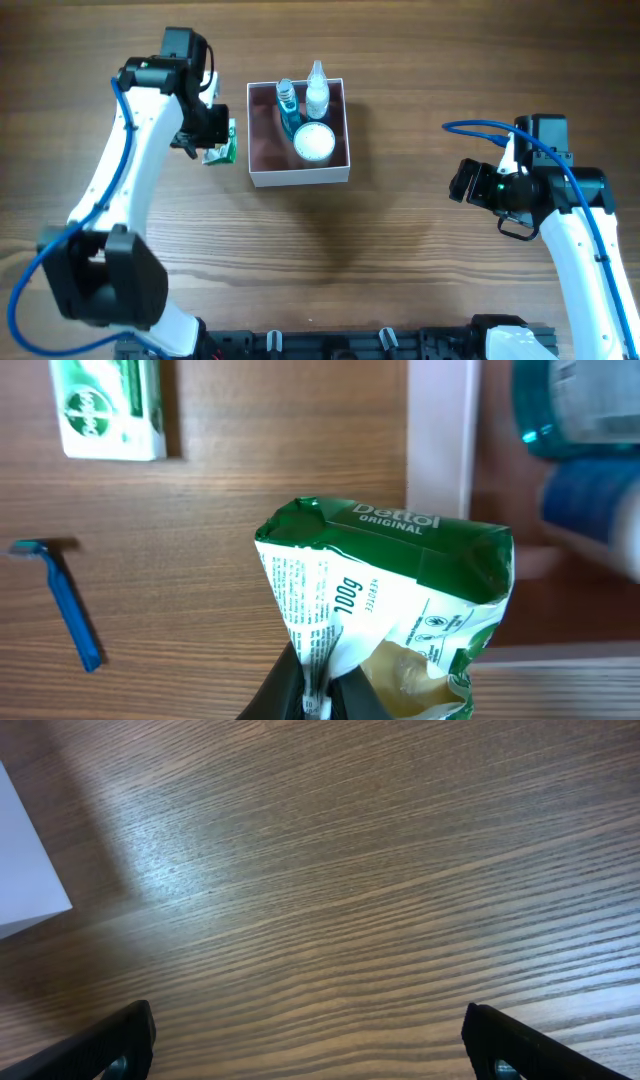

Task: Pack container
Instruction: 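Carry the Dettol box with the left gripper into the box and release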

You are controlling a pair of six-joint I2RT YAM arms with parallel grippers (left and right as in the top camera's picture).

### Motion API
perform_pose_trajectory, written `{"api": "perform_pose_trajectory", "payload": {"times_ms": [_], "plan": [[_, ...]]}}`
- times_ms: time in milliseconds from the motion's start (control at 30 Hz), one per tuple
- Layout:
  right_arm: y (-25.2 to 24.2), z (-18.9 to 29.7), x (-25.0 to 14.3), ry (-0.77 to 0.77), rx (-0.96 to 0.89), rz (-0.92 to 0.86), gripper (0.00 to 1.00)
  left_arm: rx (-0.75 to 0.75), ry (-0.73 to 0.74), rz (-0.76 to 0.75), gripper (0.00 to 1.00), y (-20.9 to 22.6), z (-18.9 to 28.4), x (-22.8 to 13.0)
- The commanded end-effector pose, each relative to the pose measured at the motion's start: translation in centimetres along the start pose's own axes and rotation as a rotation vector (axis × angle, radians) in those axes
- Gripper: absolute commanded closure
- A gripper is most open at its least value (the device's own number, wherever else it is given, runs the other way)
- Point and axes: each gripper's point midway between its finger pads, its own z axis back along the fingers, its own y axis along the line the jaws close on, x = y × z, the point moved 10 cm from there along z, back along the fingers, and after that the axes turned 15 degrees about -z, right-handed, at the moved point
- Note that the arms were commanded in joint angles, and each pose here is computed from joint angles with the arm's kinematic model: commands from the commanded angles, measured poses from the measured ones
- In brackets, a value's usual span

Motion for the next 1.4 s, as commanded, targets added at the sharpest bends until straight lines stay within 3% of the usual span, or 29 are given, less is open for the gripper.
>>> {"api": "perform_pose_trajectory", "payload": {"times_ms": [0,533,933,1367], "plan": [[0.1,-0.1,-0.1,0.010,0.008,0.017,0.00,-0.005,-0.040,0.051,0.92,0.1,1.4,-0.1],[0.1,-0.2,-0.1,0.011,0.008,0.017,0.00,-0.110,-0.167,0.010,0.89,-6.0,2.3,2.0],[0.1,-0.1,-0.1,0.010,0.008,0.017,0.00,-0.138,-0.175,0.097,0.89,-6.3,2.2,2.3],[0.1,-0.1,-0.1,0.011,0.008,0.017,0.00,-0.159,-0.119,0.048,0.85,-8.5,-0.4,3.1]]}}
